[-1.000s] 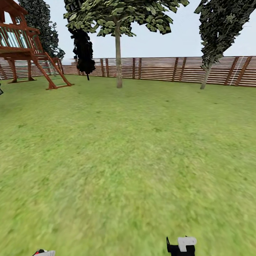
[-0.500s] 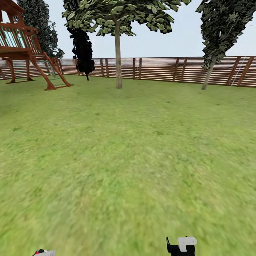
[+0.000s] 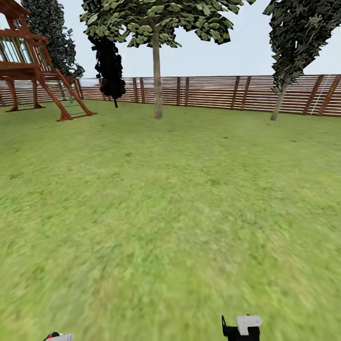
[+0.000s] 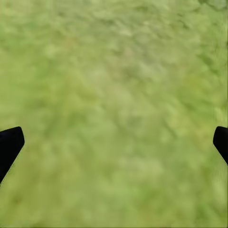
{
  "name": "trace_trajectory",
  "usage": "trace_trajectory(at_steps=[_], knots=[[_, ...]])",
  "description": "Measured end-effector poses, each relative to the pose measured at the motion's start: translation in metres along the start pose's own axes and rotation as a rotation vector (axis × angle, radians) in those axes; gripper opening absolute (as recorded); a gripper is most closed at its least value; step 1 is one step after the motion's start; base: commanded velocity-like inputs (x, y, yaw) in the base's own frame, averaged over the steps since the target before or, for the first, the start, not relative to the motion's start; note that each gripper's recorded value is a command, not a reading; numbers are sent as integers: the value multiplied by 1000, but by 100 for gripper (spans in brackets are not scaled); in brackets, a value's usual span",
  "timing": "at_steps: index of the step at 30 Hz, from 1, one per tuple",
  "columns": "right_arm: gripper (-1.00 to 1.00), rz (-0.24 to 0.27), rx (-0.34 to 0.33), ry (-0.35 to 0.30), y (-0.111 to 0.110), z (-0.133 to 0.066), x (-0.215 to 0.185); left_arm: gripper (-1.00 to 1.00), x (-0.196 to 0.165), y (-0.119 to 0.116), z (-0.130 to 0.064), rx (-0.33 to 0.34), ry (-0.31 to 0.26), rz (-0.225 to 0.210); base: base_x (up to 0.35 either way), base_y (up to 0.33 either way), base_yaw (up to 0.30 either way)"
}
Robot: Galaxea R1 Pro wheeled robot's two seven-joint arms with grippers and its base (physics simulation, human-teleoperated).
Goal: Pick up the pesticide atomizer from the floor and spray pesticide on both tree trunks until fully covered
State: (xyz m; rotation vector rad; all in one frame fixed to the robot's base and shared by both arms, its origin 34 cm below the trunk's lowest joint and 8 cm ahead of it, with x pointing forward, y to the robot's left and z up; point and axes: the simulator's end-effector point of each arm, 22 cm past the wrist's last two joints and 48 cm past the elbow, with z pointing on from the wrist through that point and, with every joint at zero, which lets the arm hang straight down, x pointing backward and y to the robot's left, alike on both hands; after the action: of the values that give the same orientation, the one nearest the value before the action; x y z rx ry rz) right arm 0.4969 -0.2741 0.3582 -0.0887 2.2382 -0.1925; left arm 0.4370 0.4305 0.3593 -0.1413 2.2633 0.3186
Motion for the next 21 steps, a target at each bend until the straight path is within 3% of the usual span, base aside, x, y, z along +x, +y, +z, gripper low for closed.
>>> trace_trajectory(at_steps=[21], knots=[[100, 1, 1, 0, 0, 0, 0, -100, 0, 1, 0, -2, -1, 1, 340, 0, 0]])
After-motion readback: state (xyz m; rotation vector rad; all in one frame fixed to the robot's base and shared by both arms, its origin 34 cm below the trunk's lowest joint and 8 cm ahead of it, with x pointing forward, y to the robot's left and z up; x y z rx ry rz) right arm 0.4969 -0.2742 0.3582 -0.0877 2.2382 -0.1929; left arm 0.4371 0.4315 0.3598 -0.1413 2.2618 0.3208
